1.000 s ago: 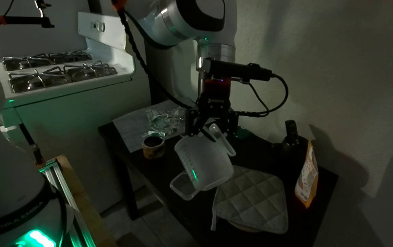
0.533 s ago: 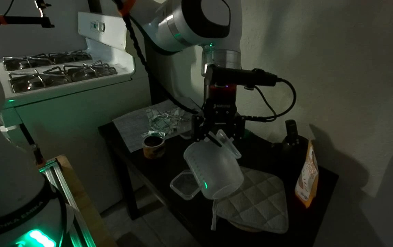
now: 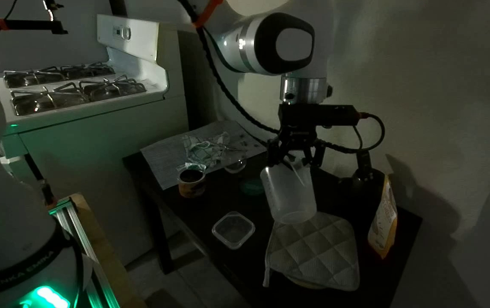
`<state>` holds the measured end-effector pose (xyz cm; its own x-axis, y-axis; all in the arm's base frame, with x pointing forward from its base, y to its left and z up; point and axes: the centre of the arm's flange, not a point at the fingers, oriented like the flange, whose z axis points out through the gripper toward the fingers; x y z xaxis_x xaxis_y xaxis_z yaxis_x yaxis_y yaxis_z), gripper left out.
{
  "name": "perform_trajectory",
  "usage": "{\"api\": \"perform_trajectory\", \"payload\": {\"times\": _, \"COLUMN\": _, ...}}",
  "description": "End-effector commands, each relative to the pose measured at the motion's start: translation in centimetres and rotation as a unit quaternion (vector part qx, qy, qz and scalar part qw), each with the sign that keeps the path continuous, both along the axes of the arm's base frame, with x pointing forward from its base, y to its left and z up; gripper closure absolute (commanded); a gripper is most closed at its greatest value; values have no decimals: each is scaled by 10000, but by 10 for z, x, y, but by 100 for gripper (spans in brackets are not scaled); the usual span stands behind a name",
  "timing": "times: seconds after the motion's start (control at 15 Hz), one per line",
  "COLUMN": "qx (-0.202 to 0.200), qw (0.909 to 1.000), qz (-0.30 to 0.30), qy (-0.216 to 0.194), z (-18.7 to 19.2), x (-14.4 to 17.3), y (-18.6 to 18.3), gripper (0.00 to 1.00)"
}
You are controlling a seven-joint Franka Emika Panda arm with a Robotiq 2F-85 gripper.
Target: Pour the contents in the jug into the clear bowl.
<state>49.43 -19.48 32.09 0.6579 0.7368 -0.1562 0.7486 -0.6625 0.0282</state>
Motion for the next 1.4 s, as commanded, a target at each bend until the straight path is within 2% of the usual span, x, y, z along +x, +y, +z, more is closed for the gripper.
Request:
{"api": "perform_trajectory", "payload": {"times": 0.0, "qx": 356, "qw": 9976, "qz": -308, "qy": -505, "z": -12, "x": 65, "y": 8, "gripper": 100}}
{"api": "perform_trajectory", "payload": {"times": 0.33, "qx": 792, "qw": 9866, "qz": -583, "qy": -1299, "z": -1, "x": 125, "y": 23, "gripper": 100}}
{"api": "perform_trajectory", "payload": {"times": 0.47, "qx": 962, "qw": 9827, "qz": -646, "qy": -1447, "z": -5, "x": 142, "y": 24, "gripper": 100}}
{"api": "perform_trajectory", "payload": {"times": 0.6, "qx": 1127, "qw": 9809, "qz": -712, "qy": -1418, "z": -20, "x": 151, "y": 24, "gripper": 100}}
{"api": "perform_trajectory", "payload": {"times": 0.8, "qx": 1245, "qw": 9816, "qz": -801, "qy": -1204, "z": -49, "x": 145, "y": 18, "gripper": 100}}
{"api": "perform_trajectory", "payload": {"times": 1.07, "qx": 1232, "qw": 9833, "qz": -857, "qy": -1035, "z": -84, "x": 119, "y": 0, "gripper": 100}}
{"api": "perform_trajectory", "payload": {"times": 1.33, "qx": 1208, "qw": 9844, "qz": -905, "qy": -901, "z": -84, "x": 81, "y": -19, "gripper": 100}}
